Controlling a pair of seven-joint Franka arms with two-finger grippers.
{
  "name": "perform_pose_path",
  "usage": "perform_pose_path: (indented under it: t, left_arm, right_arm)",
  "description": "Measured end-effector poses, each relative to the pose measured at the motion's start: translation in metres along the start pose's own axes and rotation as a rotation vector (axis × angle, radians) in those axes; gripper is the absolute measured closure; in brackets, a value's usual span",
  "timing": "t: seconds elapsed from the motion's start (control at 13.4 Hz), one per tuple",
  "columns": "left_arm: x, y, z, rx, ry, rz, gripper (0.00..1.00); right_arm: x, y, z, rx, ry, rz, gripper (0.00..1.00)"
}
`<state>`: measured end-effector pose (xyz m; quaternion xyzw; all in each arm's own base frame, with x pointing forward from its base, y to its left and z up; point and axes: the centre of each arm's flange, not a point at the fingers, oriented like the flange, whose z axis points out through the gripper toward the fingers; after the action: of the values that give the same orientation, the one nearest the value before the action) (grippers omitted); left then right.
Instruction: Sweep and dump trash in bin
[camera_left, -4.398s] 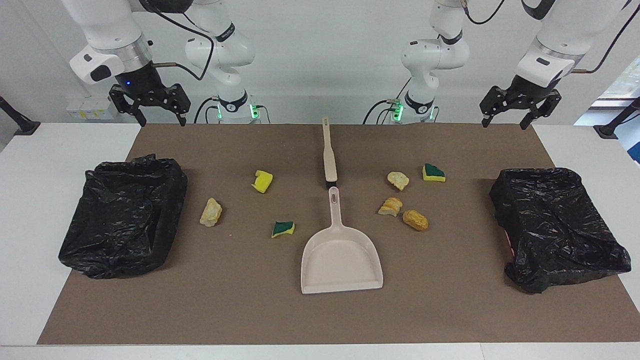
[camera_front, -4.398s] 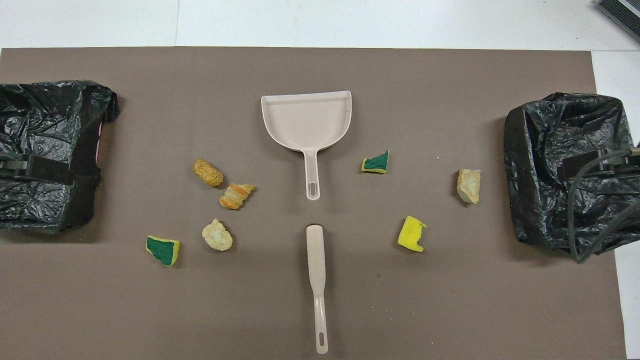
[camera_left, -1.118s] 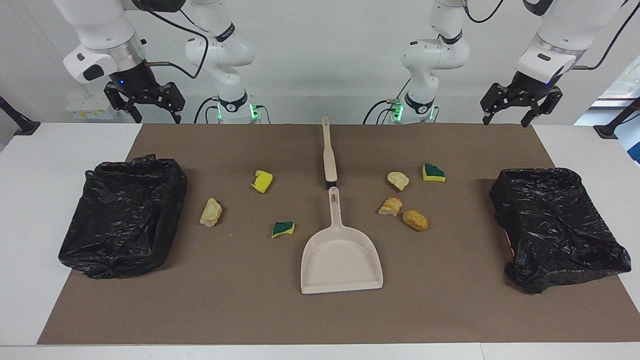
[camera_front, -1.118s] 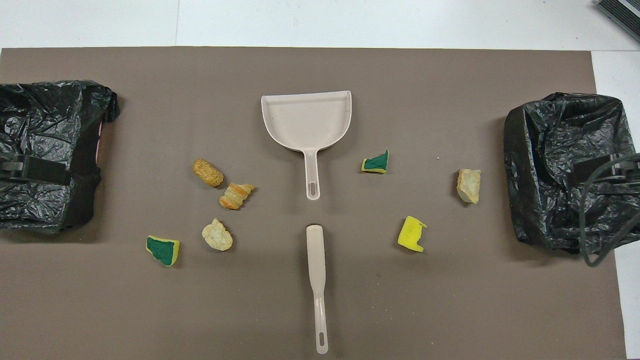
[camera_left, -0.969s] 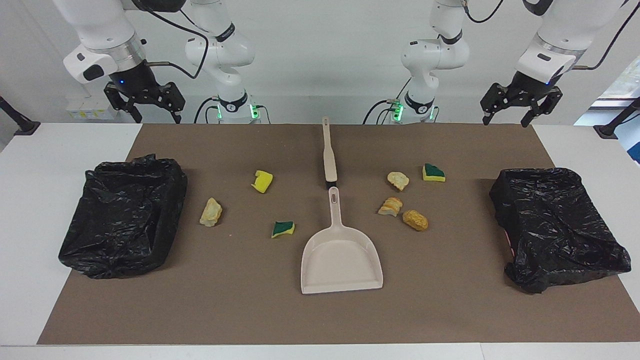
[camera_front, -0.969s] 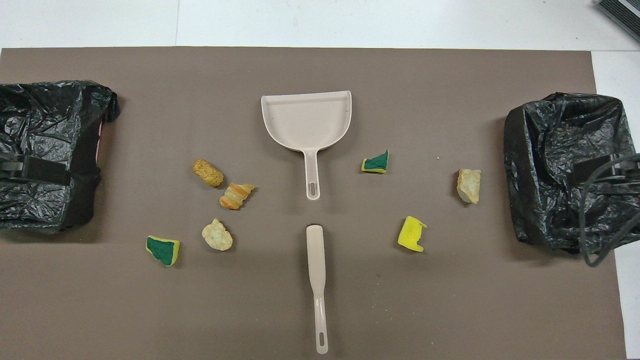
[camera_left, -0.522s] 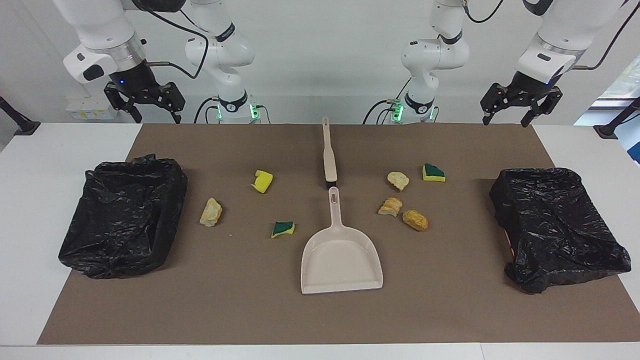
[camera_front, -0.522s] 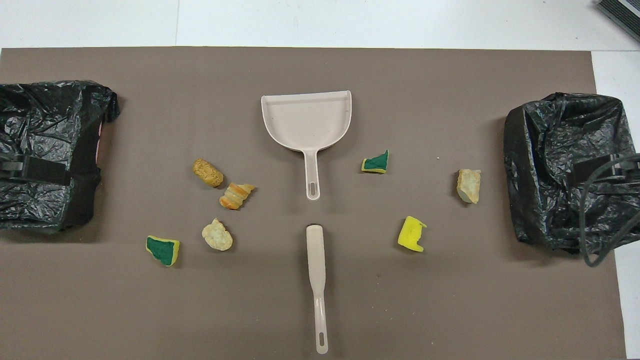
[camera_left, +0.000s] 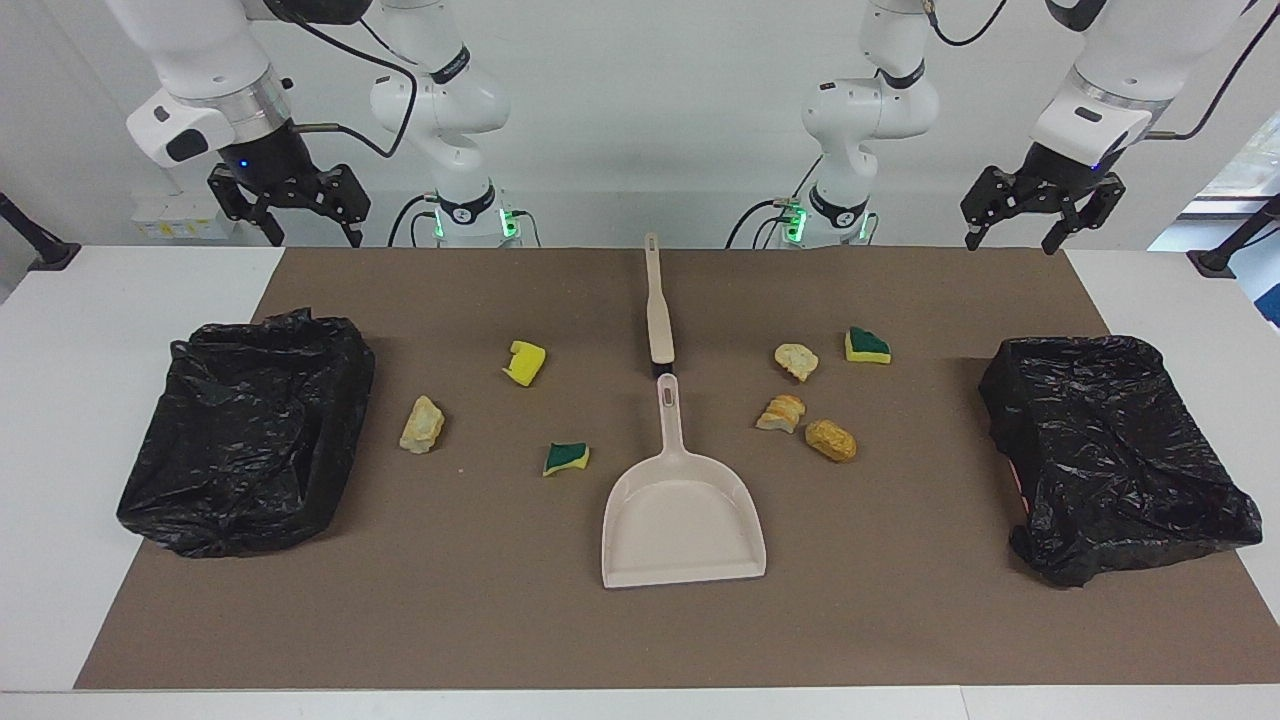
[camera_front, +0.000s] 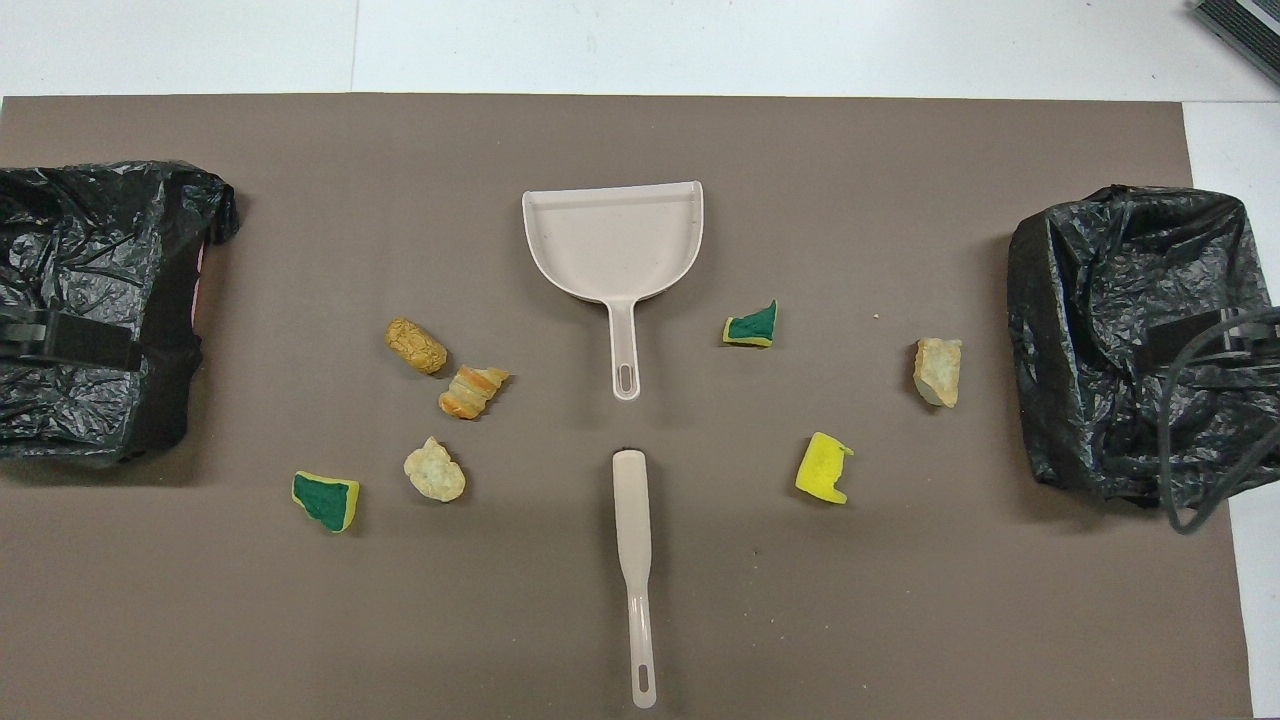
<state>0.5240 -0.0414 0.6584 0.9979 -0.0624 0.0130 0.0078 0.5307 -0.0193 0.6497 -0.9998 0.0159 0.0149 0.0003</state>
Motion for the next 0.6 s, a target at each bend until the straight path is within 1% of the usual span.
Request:
perform_pose_path:
  t: [0.6]
  left_arm:
    - [0.0000,0.0000,0.0000,0.000,0.000,0.000,0.00]
  right_arm:
    - [0.0000,0.0030,0.0000,0.000,0.000,0.006,0.00]
